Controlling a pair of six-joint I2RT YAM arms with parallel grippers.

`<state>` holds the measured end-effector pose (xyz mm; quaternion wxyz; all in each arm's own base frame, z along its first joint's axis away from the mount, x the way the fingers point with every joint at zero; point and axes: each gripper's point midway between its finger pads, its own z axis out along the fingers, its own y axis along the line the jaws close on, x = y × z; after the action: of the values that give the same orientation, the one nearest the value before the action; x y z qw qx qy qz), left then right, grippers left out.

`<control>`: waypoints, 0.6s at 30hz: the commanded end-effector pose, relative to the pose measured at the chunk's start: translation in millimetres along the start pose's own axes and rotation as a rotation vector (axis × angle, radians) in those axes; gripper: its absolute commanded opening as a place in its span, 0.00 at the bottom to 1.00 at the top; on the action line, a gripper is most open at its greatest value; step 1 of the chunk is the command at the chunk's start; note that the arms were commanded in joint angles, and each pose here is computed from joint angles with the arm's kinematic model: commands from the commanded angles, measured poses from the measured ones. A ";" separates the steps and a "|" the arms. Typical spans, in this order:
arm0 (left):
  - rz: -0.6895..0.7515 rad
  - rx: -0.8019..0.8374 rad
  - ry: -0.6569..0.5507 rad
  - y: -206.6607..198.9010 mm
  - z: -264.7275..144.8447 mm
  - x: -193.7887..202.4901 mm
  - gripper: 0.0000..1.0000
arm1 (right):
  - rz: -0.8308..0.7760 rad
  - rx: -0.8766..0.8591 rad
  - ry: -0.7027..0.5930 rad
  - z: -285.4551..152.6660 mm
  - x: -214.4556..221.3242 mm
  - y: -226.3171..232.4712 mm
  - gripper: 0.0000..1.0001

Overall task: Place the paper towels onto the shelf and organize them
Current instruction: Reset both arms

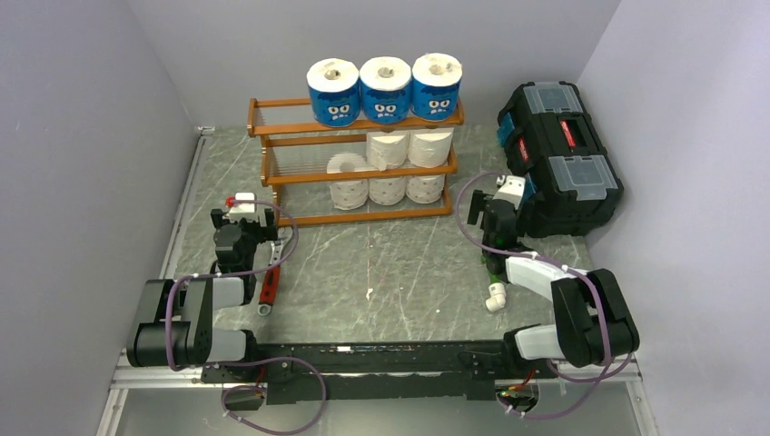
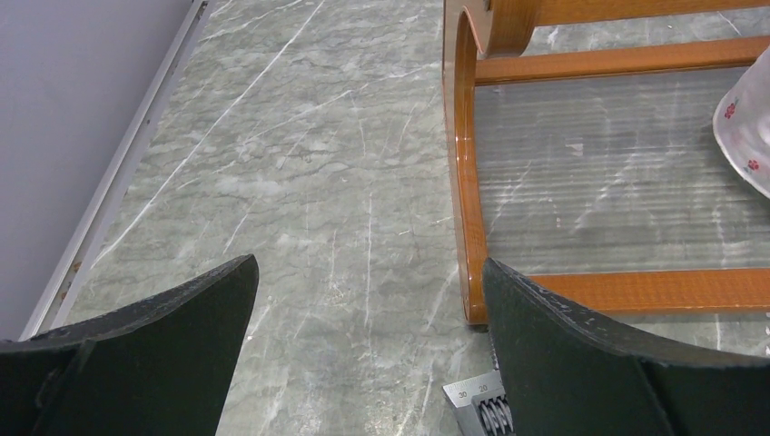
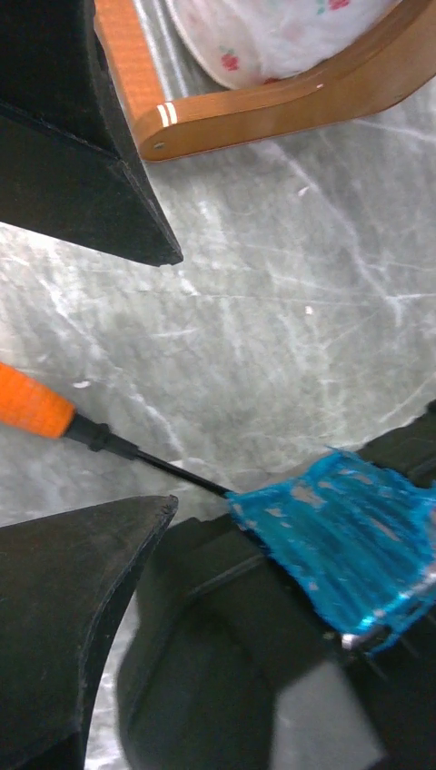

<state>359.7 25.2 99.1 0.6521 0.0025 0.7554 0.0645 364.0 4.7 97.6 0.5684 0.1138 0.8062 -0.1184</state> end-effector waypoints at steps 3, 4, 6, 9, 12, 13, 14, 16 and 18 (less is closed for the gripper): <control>0.011 -0.004 -0.066 1.1 5.1 -19.7 0.99 | 0.021 -0.118 -0.186 17.2 -55.8 4.1 1.00; 0.010 -0.005 -0.067 1.2 5.3 -20.1 0.99 | 0.022 -0.131 -0.194 17.8 -57.0 2.7 1.00; 0.010 -0.005 -0.066 1.2 5.2 -19.9 0.99 | -0.010 -0.145 -0.237 16.7 -60.5 -3.5 1.00; 0.011 -0.004 -0.065 1.0 5.0 -19.5 0.99 | -0.082 -0.133 -0.279 16.5 -63.1 -12.0 1.00; 0.011 -0.005 -0.065 1.1 5.2 -19.5 1.00 | -0.033 -0.138 -0.282 17.9 -65.0 -17.5 1.00; 0.010 -0.005 -0.065 1.1 5.1 -19.3 1.00 | -0.012 -0.165 -0.286 17.5 -66.4 -14.6 1.00; 0.010 -0.005 -0.066 1.1 5.2 -19.7 0.99 | -0.002 -0.206 -0.289 16.7 -67.3 -8.6 1.00; 0.011 -0.004 -0.064 1.0 5.1 -19.0 0.99 | -0.017 -0.265 -0.302 15.7 -69.1 1.3 1.00; 0.011 -0.004 -0.066 1.0 5.3 -19.8 0.99 | -0.027 -0.267 -0.312 15.4 -70.6 1.7 1.00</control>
<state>359.7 25.2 99.1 0.6521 0.0025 0.7554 0.0645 393.1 -17.8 133.0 0.6529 0.0386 0.7532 -0.0707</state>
